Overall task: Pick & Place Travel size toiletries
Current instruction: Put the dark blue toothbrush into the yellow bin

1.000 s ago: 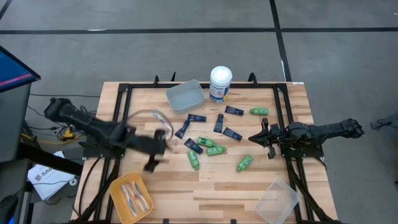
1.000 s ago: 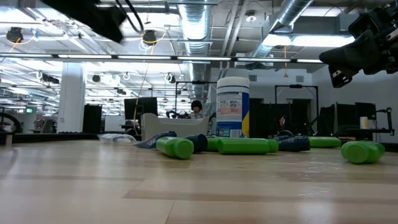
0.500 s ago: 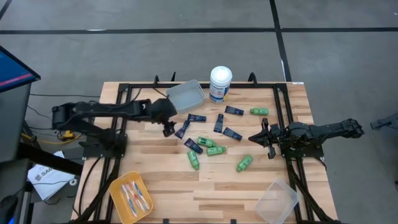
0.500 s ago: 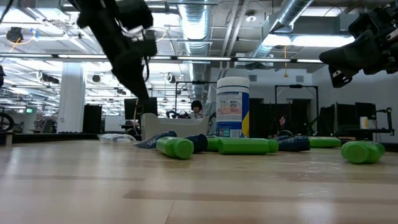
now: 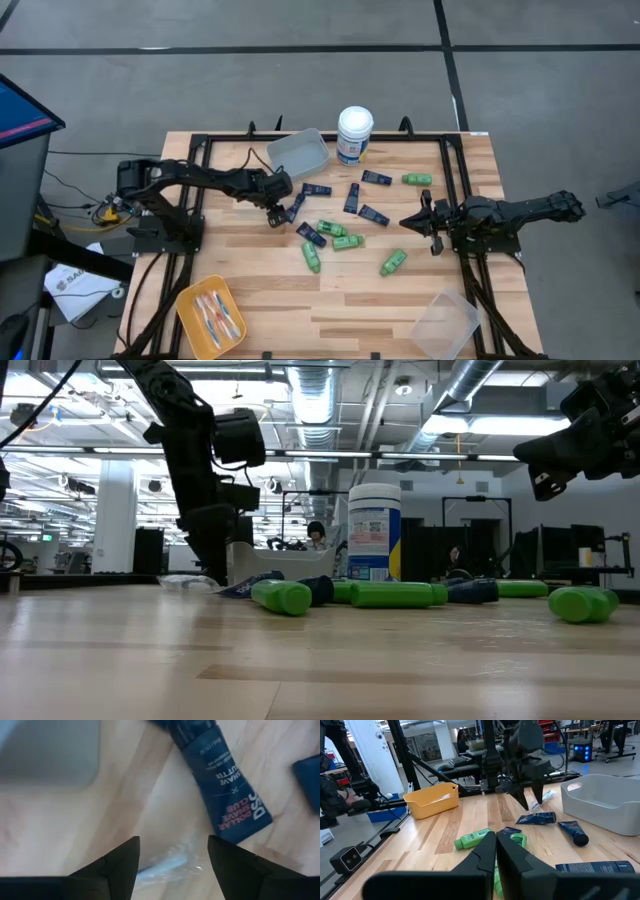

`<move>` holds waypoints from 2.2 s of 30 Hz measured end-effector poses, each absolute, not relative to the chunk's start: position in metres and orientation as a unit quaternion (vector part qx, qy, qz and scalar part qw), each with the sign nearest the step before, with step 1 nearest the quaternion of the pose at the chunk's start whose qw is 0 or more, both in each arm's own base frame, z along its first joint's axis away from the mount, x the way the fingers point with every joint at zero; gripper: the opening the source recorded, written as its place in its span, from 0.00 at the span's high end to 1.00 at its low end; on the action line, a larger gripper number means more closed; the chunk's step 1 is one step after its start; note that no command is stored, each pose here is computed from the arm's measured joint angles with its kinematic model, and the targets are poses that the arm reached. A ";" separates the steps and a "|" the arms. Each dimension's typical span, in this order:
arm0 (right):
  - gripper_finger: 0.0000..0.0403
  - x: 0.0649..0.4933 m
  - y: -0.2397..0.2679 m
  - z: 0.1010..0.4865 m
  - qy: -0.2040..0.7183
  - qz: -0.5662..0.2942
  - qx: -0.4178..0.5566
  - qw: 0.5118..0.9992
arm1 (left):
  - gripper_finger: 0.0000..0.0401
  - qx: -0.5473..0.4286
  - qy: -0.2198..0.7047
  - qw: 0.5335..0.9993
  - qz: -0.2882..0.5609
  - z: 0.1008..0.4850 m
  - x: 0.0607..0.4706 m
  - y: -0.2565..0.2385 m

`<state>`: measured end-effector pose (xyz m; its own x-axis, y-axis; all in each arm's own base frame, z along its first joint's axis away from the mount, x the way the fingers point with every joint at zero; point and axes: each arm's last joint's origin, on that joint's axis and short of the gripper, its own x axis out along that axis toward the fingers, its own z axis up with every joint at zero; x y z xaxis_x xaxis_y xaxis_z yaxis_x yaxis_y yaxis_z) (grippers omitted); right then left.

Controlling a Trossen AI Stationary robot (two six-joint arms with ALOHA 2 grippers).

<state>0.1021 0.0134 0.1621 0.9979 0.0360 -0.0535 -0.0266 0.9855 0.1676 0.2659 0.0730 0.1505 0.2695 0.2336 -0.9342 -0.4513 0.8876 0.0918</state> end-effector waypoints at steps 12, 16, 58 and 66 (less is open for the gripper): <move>0.99 0.102 0.013 0.162 0.028 0.016 0.084 0.996 | 0.43 -0.292 0.602 0.710 0.220 0.146 0.257 0.047; 0.99 0.102 0.013 0.162 0.028 0.016 0.084 0.996 | 0.43 -0.324 0.617 0.686 0.211 0.147 0.255 0.031; 0.99 0.102 0.013 0.162 0.029 0.016 0.084 0.996 | 0.45 -0.320 0.470 0.684 0.457 0.117 0.222 0.003; 0.99 0.102 0.013 0.162 0.029 0.016 0.084 0.996 | 0.73 -0.332 0.460 0.692 0.448 0.124 0.220 0.004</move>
